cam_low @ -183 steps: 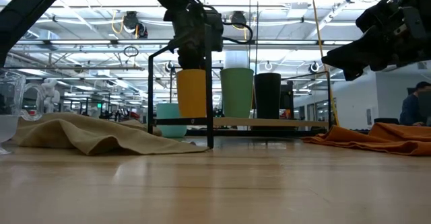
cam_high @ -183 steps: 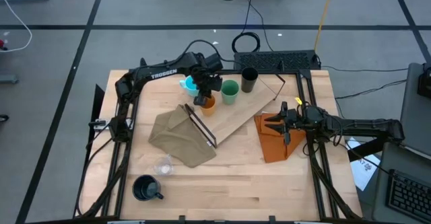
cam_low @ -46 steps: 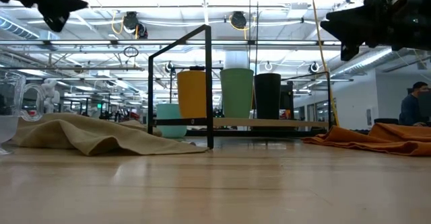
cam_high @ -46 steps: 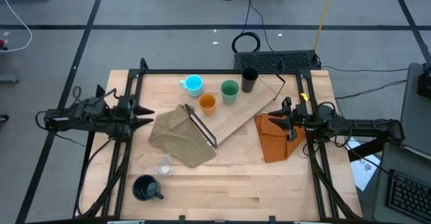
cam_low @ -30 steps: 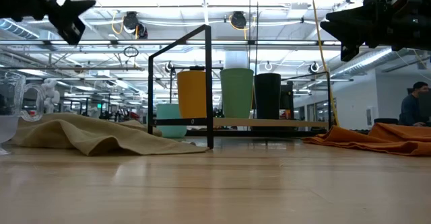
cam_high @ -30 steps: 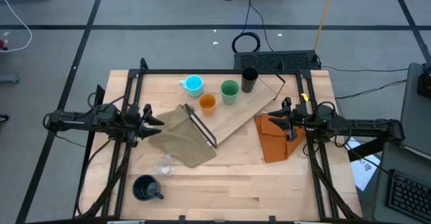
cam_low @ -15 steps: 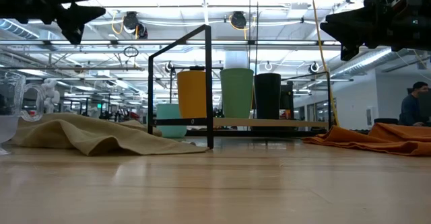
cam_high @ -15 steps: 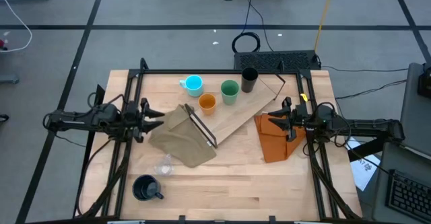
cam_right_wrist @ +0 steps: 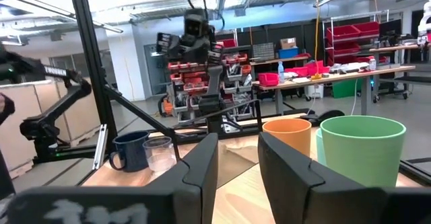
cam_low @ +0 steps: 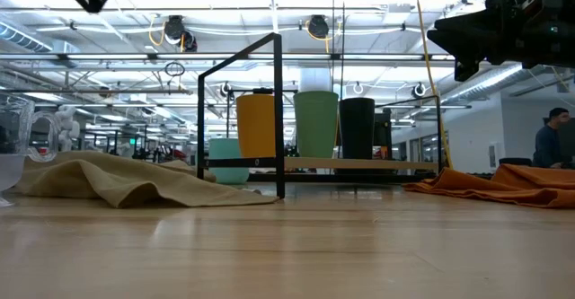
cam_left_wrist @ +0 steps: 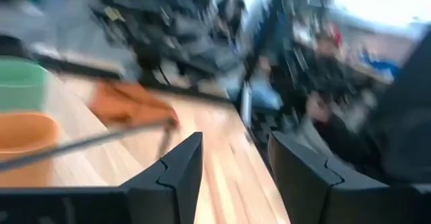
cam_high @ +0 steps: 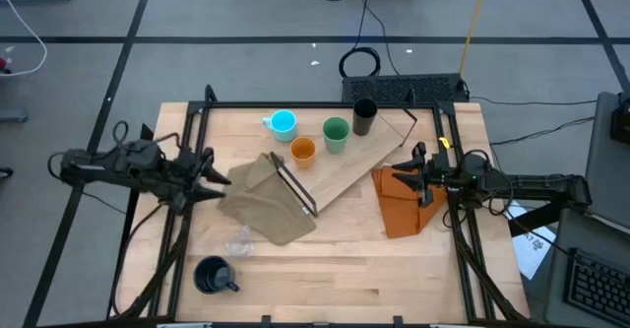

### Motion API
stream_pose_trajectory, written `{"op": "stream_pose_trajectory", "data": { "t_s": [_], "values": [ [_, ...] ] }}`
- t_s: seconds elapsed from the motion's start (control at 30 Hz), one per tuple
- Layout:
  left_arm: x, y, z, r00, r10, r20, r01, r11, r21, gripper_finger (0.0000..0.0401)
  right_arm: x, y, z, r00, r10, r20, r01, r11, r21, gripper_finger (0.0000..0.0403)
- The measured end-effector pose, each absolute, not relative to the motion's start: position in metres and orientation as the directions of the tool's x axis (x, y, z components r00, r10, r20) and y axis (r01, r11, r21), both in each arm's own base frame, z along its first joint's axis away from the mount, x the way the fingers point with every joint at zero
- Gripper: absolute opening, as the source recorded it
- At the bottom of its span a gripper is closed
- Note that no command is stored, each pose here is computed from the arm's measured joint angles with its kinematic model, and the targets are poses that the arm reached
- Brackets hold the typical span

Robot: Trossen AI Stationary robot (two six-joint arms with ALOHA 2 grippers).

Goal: Stack small to large cups/mugs on shelf
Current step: Put the dark blue mug on the shelf

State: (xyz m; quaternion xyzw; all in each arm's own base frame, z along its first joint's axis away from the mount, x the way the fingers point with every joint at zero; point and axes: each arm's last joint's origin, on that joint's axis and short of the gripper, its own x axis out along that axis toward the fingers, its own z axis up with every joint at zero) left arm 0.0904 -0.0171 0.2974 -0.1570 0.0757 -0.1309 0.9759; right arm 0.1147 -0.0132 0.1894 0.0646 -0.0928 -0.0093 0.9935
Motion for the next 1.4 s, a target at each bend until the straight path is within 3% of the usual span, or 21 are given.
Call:
{"op": "stream_pose_trajectory", "data": {
  "t_s": [0.13,0.23,0.37,0.43,0.63,1.0,1.2,1.4],
  "values": [
    [0.102,-0.027,0.316,0.837,-0.319,-0.444,0.149,0.915,-0.375,0.0170,0.115,-0.013,0.189,0.983,-0.030,0.183,0.001,0.988,0.155,0.0096],
    [0.109,-0.034,0.322,0.655,-0.296,-0.696,0.014,0.925,-0.380,0.0170,0.115,-0.013,0.189,0.983,-0.030,0.183,0.001,0.988,0.156,0.0096],
    [0.118,-0.048,0.322,0.383,-0.298,-0.874,-0.156,0.912,-0.379,0.0170,0.115,-0.013,0.189,0.983,-0.030,0.184,0.002,0.988,0.153,0.0096],
    [0.121,-0.056,0.321,0.306,-0.302,-0.903,-0.210,0.904,-0.373,0.0170,0.115,-0.013,0.189,0.983,-0.030,0.184,0.002,0.988,0.152,0.0096],
    [0.132,-0.087,0.315,0.248,-0.348,-0.904,-0.288,0.864,-0.412,0.0170,0.115,-0.013,0.189,0.983,-0.030,0.182,0.004,0.990,0.144,0.0096],
    [0.133,-0.144,0.288,0.121,-0.242,-0.963,-0.443,0.855,-0.271,0.0170,0.115,-0.013,0.190,0.982,-0.030,0.186,0.003,0.990,0.144,0.0096],
    [0.139,-0.176,0.273,0.172,-0.232,-0.957,-0.450,0.846,-0.286,0.0170,0.115,-0.013,0.190,0.982,-0.030,0.186,0.003,0.990,0.140,0.0096],
    [0.139,-0.187,0.252,0.079,-0.110,-0.991,-0.467,0.874,-0.134,0.0170,0.115,-0.013,0.190,0.982,-0.030,0.186,0.007,0.992,0.125,0.0096]
  ]
}}
